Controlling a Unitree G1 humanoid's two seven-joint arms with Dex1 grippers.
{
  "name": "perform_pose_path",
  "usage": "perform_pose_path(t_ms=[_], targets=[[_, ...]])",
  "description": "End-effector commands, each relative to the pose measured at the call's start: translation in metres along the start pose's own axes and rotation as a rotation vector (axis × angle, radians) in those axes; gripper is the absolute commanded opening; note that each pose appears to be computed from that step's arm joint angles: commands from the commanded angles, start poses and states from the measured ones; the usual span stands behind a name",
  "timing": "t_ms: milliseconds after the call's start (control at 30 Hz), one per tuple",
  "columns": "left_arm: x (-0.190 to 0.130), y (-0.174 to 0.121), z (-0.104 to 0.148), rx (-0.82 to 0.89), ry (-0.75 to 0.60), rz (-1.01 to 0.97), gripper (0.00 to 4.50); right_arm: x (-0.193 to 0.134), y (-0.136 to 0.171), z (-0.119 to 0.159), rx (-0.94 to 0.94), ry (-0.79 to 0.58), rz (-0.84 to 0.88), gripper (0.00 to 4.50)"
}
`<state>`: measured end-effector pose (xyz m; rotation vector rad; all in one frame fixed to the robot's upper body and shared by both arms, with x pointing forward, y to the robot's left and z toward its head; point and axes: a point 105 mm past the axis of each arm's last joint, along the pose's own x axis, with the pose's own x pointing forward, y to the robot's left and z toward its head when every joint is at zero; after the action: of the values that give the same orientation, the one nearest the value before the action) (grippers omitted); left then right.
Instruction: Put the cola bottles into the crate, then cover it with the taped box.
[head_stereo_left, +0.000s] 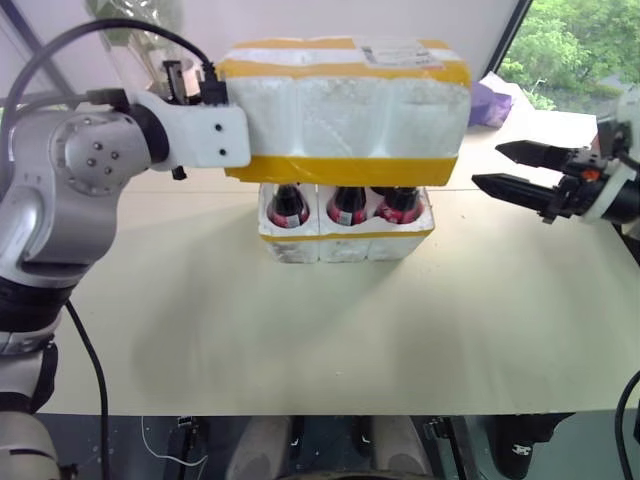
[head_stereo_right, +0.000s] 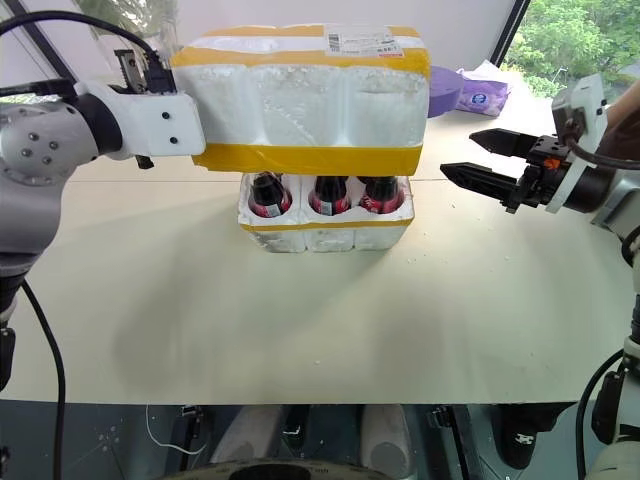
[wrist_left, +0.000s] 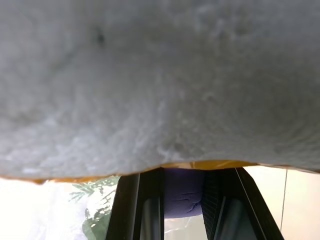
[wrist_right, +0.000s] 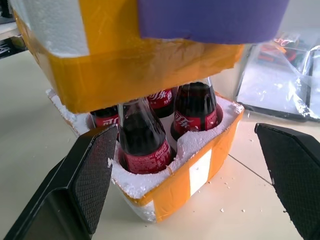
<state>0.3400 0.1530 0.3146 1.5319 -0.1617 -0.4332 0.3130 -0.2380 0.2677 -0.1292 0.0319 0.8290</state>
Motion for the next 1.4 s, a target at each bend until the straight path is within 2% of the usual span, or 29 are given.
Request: perform_pose_path(t_ms=[33, 100, 233, 467, 700, 800, 833, 900, 967, 1067, 1133, 1200, 1267, 1333, 1400], targets=[[-0.003, 0.004, 0.007, 0.050, -0.013, 0.014, 1.41, -0.007, 0.004, 0.019, -0.059, -0.063, -0.009, 4.50], [-0.002, 0.003, 0.009, 0.053, -0.018, 0.008, 2.25, -0.008, 0.004, 0.019, -0.058, -0.067, -0.013, 4.50], [-0.003, 0.007, 0.009, 0.064, -0.016, 0.024, 4.45, -0.010, 0.002, 0.018, -0.057, -0.068, -0.023, 4.50], [-0.011, 0.001, -0.003, 0.071, 0.024, -0.023, 4.49, -0.010, 0.001, 0.018, -0.056, -0.068, -0.026, 4.50], [-0.027, -0.008, -0.041, -0.139, 0.126, -0.053, 4.49, -0.009, -0.001, 0.018, -0.061, -0.058, -0.017, 4.50], [-0.033, -0.014, -0.049, -0.269, 0.110, -0.076, 4.49, -0.009, -0.002, 0.017, -0.066, -0.048, -0.011, 4.50], [-0.035, -0.016, -0.050, -0.328, 0.092, -0.090, 4.49, -0.009, -0.002, 0.017, -0.066, -0.046, -0.010, 4.50], [-0.039, -0.020, -0.050, -0.612, -0.001, -0.114, 4.49, -0.010, -0.002, 0.016, -0.067, -0.038, -0.009, 4.50], [-0.047, -0.020, -0.051, -0.880, -0.139, -0.147, 4.49, -0.011, -0.002, 0.015, -0.069, -0.027, -0.006, 4.50], [-0.073, -0.020, -0.052, -1.128, -0.383, -0.249, 4.49, -0.015, 0.000, 0.011, -0.065, -0.001, 0.006, 4.50], [-0.096, -0.024, -0.049, -1.307, -0.506, -0.412, 4.49, -0.017, 0.002, 0.007, -0.067, 0.027, 0.020, 4.50], [-0.110, -0.032, -0.046, -1.367, -0.548, -0.536, 4.49, -0.019, 0.004, 0.005, -0.068, 0.047, 0.038, 4.50], [-0.113, -0.047, -0.048, -1.369, -0.503, -0.620, 4.49, -0.020, 0.008, 0.004, -0.065, 0.066, 0.070, 4.50], [-0.113, -0.057, -0.048, -1.344, -0.470, -0.666, 4.49, -0.020, 0.012, 0.002, -0.065, 0.080, 0.096, 4.50], [-0.110, -0.059, -0.045, -1.292, -0.498, -0.654, 4.49, -0.016, 0.015, -0.001, -0.061, 0.098, 0.120, 4.50]])
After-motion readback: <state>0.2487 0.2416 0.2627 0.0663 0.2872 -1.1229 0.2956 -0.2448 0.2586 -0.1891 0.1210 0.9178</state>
